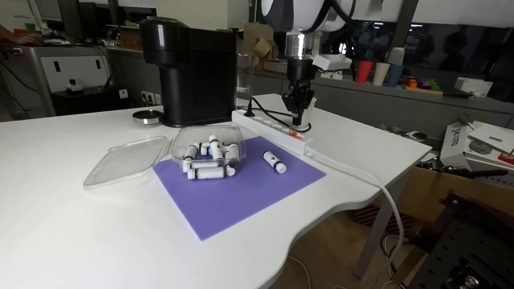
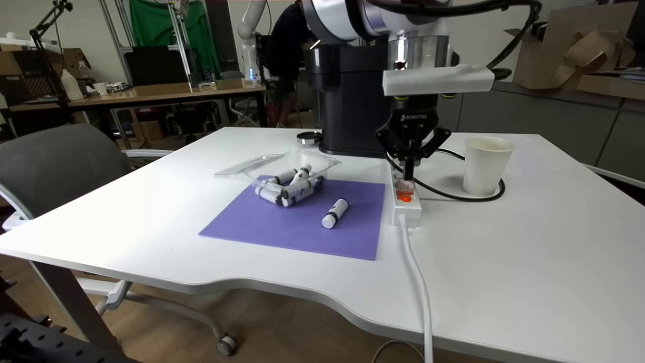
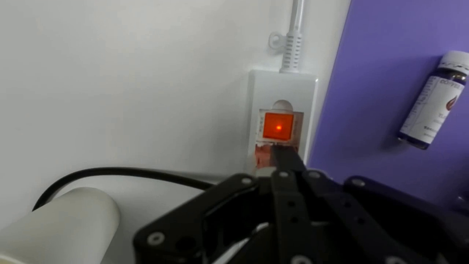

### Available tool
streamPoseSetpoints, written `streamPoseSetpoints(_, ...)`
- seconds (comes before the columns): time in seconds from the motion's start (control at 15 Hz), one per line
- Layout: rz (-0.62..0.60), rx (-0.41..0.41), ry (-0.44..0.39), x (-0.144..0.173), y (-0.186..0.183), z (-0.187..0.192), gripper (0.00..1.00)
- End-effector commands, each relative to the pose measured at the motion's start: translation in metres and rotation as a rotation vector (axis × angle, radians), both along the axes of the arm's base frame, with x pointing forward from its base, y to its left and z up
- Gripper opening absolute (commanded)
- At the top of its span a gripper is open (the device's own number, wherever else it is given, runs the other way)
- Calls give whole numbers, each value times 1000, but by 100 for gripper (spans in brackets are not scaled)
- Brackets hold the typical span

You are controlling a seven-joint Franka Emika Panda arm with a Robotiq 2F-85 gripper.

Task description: Press the power button on the extension cord

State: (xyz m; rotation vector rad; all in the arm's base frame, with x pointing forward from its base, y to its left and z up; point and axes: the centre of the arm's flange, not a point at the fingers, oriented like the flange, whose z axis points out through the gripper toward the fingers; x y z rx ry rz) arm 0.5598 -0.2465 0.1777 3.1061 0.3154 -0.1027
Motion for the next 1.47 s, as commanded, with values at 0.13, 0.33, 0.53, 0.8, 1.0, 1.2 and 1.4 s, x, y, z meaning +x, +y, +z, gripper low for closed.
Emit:
streamPoseSetpoints(0.13,-34,38,29,3,-4,2,0)
streamPoseSetpoints(0.33,-19,26,27,-3,1,-2,1)
streamPoseSetpoints(0.53,-19,26,26,-3,1,-2,0)
streamPoseSetpoints(0.8,-10,24,40,-5,0,-12,0)
streamPoseSetpoints(1.0,-10,27,46,-6,-2,-17,0)
streamPoseSetpoints(1.2,-9,27,57,-6,-6,-23,0)
streamPoseSetpoints(1.4,-18,22,62,-8,-12,-28,0)
